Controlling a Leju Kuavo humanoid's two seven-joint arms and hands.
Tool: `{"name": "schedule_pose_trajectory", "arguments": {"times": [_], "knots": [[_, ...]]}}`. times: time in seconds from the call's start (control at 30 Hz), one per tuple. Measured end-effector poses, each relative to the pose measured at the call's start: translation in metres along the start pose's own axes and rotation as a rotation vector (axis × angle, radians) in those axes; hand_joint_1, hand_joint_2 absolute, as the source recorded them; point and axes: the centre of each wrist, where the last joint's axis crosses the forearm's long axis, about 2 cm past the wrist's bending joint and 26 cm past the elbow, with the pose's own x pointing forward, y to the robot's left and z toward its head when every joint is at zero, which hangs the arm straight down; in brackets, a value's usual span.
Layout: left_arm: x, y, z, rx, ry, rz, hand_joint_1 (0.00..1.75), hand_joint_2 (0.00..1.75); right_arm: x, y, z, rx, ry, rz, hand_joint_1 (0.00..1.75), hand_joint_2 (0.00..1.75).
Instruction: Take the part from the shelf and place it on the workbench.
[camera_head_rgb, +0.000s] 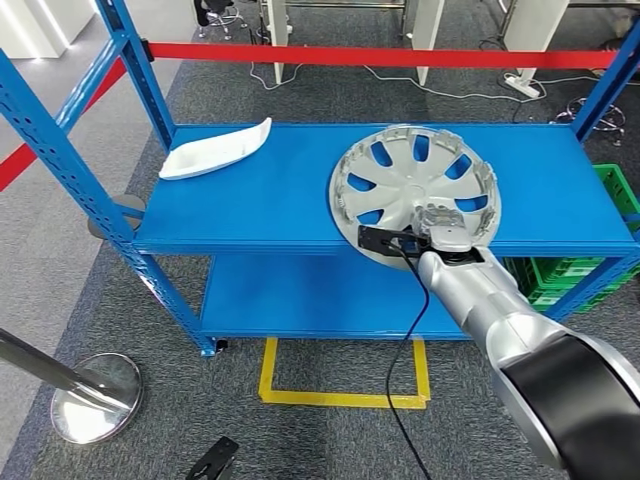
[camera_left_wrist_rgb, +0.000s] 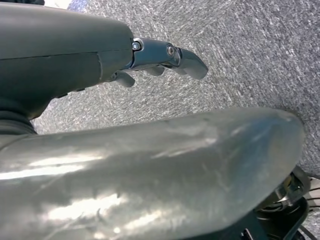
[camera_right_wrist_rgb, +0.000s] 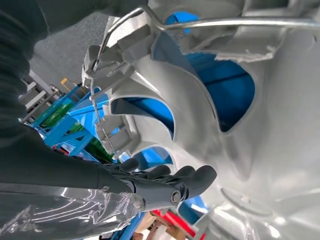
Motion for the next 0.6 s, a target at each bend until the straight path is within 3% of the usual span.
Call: {"name": "schedule_pose_trajectory", "arguments": {"times": [0.03,0.13,0.6], "knots": [[0.0,0.0,0.0,0.0,0.0,0.0,0.0,0.0,0.0,0.001,0.0,0.002,0.001,0.0,1.51,1.75],[0.0,0.0,0.0,0.0,-0.001,-0.001,0.0,0.0,-0.001,0.006,0.0,0.008,0.004,0.001,1.7,1.75],[0.001,0.0,0.0,0.001,-0.001,-0.001,0.0,0.0,-0.006,0.016,-0.002,0.006,0.001,0.002,1.75,1.75]]}}
